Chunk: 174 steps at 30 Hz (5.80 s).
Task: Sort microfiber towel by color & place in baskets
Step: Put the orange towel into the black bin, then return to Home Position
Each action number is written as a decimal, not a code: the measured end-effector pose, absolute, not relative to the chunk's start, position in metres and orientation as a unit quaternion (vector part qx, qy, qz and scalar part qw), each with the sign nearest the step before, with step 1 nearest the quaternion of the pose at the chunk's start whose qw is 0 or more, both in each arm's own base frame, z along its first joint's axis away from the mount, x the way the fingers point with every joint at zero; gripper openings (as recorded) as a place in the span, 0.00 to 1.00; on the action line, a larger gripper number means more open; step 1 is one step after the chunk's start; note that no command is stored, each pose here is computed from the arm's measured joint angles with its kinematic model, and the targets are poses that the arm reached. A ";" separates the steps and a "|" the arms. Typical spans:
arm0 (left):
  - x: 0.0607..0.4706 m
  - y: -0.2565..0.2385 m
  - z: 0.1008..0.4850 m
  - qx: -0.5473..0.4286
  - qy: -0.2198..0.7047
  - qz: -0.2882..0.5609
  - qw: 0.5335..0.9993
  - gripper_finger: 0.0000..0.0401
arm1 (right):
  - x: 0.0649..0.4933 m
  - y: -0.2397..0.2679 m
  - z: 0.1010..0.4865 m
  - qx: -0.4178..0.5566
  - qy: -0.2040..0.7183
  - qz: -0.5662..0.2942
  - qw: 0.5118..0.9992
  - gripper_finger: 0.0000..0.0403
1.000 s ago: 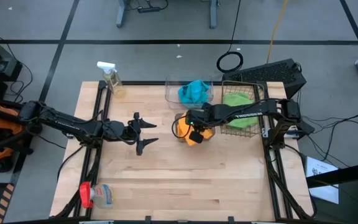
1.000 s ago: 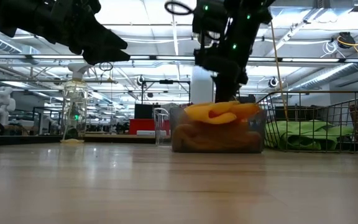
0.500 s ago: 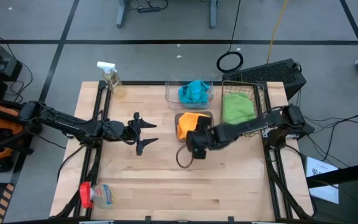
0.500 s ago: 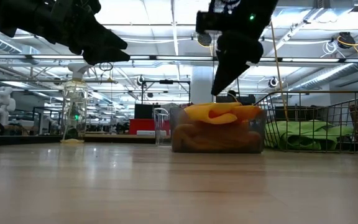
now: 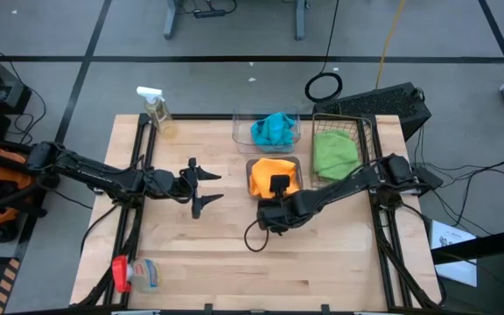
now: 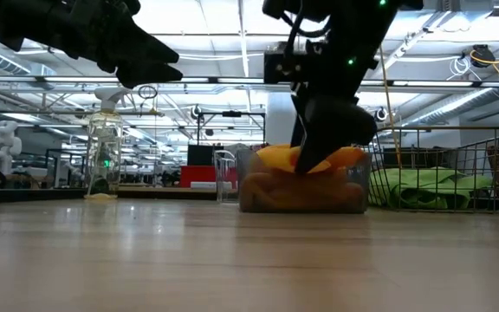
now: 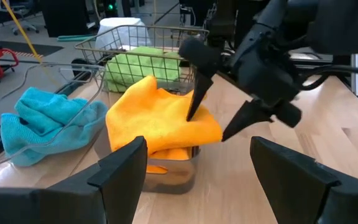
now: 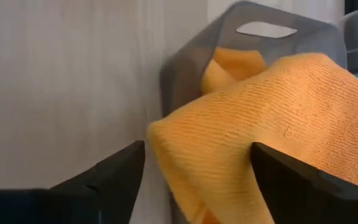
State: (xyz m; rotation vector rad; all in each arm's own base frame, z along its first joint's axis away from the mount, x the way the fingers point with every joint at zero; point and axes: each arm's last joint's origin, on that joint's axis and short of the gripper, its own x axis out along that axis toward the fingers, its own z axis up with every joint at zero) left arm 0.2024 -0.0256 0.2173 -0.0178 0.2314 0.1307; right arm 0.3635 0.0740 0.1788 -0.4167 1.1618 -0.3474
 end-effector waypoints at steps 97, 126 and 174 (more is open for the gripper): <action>0.202 -0.027 0.215 -0.010 0.128 0.038 0.991 0.72 | 0.343 -0.064 0.160 0.084 0.562 -0.152 0.809 0.01; 0.202 -0.027 0.215 -0.019 0.131 0.037 0.991 0.72 | 0.338 -0.018 0.242 0.019 0.581 -0.165 0.796 0.74; 0.206 0.012 0.215 0.041 0.125 0.080 0.988 0.01 | 0.181 0.023 0.211 -0.083 0.160 0.020 0.983 0.00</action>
